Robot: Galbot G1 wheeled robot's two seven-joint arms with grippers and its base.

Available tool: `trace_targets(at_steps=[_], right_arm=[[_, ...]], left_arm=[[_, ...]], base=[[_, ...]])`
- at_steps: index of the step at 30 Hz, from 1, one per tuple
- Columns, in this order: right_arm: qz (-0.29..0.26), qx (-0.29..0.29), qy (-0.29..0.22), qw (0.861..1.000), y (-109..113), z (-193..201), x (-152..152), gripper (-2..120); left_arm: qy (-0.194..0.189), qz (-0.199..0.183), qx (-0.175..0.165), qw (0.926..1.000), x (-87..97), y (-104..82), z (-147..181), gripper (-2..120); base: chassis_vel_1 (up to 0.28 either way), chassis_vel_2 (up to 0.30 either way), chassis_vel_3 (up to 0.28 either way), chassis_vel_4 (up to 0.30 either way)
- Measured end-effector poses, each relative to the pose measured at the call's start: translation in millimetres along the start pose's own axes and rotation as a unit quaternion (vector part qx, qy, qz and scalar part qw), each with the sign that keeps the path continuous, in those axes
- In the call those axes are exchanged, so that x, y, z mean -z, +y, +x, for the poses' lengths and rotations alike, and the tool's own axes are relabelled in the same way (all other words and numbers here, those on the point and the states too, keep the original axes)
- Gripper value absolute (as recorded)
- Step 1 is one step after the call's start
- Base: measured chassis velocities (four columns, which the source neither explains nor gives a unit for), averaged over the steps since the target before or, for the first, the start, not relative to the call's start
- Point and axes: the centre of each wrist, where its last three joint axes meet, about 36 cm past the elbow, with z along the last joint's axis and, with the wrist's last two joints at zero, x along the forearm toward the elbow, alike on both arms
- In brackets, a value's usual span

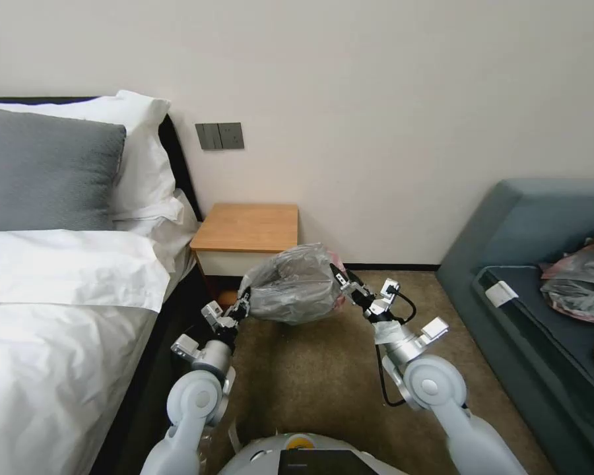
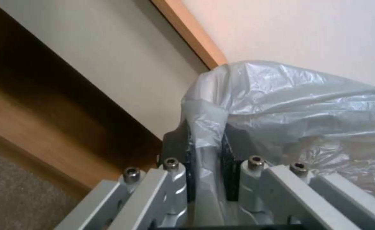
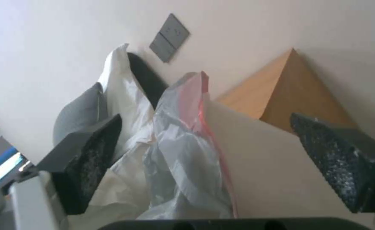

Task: Pick up the garbage bag from the table and place it over the trash can.

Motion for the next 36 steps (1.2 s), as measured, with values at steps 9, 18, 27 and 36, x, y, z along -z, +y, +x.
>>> trace_targets(at_steps=[9, 18, 27, 36], right_arm=[[0.004, 0.000, -0.002, 1.000, -0.7, -0.6, -2.3, 65], [0.010, 0.003, -0.004, 1.000, -0.3, -1.6, -2.4, 31], [0.016, 0.004, -0.006, 1.000, -0.7, -2.3, -2.3, 0], [0.027, 0.000, -0.013, 1.000, -6.8, -5.7, -1.6, 0]], left_arm=[[-0.003, 0.000, -0.001, 1.0000, 1.2, -2.6, -0.3, 10], [-0.003, 0.000, 0.000, 1.0000, 0.9, -3.2, -0.6, 10], [-0.002, 0.000, 0.001, 1.0000, -0.1, -3.4, 0.7, 10], [0.004, 0.002, -0.003, 1.0000, -1.9, -3.5, 5.5, 10]], base=[[0.000, 0.000, 0.000, 0.000], [0.000, 0.000, 0.000, 0.000], [0.000, 0.000, 0.000, 0.000], [0.000, 0.000, 0.000, 0.000]])
